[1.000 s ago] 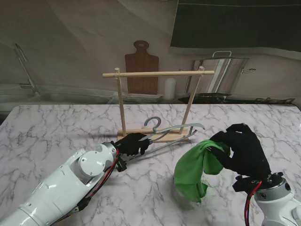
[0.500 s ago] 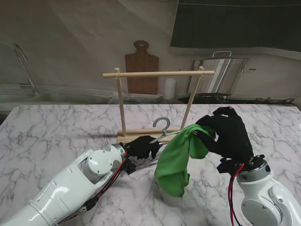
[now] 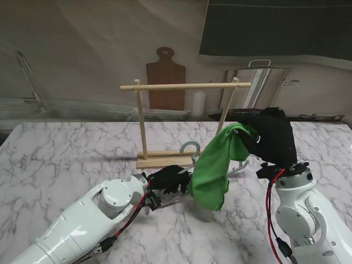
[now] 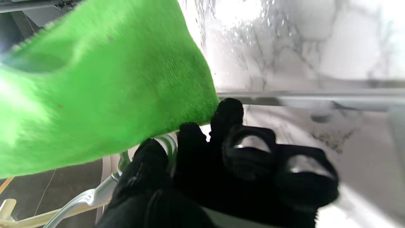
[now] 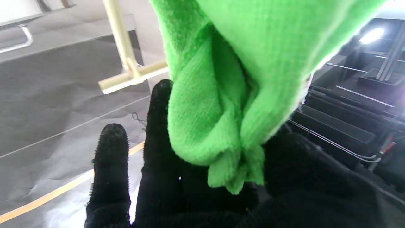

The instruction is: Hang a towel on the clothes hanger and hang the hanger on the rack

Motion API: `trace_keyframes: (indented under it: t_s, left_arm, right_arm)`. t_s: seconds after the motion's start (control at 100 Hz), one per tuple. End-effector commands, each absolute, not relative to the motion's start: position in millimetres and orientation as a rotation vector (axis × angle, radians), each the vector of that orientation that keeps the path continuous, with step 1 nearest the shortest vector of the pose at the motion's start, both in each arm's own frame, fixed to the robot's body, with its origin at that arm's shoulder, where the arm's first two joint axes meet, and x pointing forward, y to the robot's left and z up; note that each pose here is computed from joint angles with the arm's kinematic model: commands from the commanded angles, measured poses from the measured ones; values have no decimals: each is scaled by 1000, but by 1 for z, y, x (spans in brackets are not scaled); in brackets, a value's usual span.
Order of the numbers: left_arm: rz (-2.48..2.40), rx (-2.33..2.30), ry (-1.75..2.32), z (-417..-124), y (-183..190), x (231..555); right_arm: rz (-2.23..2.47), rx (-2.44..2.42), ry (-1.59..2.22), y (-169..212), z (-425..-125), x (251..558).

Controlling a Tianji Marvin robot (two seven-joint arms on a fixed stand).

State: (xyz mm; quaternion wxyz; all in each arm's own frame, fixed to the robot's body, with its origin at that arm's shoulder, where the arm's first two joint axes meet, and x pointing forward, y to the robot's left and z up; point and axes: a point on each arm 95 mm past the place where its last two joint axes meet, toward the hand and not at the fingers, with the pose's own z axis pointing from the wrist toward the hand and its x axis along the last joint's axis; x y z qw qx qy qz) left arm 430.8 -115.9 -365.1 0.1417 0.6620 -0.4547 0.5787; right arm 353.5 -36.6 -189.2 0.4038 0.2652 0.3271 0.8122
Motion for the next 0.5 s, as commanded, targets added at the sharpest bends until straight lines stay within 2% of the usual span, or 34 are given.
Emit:
trace_keyframes:
  t_s: [0.0, 0.49]
  left_arm:
    - [1630, 1884, -1326, -368, -121, 423]
    - [1590, 1852, -1339, -370, -119, 414]
  right_arm:
    - [2021, 699, 821, -44, -197, 358]
    - [1905, 699, 771, -65, -201, 370]
